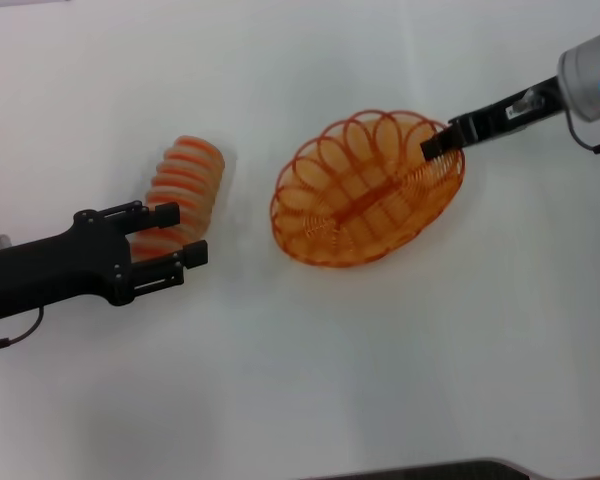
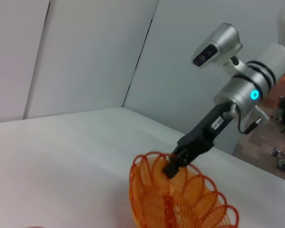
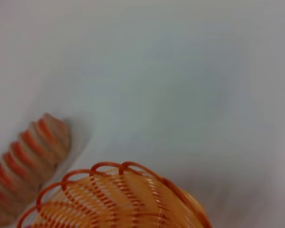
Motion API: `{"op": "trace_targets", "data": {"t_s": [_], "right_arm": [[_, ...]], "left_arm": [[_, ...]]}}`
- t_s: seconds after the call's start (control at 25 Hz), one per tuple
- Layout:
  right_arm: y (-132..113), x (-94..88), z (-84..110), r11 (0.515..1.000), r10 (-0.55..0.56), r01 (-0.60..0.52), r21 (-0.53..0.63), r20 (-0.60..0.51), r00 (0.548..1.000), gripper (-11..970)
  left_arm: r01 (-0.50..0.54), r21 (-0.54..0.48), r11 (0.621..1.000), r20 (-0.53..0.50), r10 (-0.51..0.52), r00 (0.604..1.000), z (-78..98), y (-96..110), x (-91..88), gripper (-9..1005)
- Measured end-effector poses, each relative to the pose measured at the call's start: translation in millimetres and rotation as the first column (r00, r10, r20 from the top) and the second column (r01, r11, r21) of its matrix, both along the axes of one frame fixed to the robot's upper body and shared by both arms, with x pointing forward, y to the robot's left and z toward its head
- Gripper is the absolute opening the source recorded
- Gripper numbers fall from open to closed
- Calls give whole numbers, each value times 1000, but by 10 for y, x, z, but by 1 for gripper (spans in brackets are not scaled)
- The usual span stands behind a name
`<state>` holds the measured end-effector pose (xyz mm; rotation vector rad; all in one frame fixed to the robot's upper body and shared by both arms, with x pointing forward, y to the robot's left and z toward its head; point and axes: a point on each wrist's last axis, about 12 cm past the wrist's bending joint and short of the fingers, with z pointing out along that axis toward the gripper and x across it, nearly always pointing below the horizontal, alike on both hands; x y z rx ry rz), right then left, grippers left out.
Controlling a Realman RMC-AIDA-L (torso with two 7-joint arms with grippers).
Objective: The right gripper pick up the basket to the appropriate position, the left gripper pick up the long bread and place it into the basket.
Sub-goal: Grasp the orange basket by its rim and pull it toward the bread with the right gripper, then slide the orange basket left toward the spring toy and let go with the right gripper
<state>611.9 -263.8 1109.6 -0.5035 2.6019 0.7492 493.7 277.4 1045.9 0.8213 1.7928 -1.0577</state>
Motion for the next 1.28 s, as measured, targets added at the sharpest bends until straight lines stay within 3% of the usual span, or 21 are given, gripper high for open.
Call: {"op": "trace_targets", "data": {"t_s": [0.36, 0.68, 1.28], "right_arm": [[-81, -38, 36, 991, -81, 86, 99, -54, 995, 106], [14, -60, -64, 983, -117, 131, 129, -113, 987, 104], [115, -118, -210, 960, -177, 198, 198, -118, 977, 104]], "left_arm": [[-37, 30, 999, -2, 37, 999, -43, -10, 40, 687], [-54, 46, 998, 21, 53, 998, -13, 10, 90, 686], [-73, 69, 995, 40, 70, 997, 9, 25, 153, 687]]}}
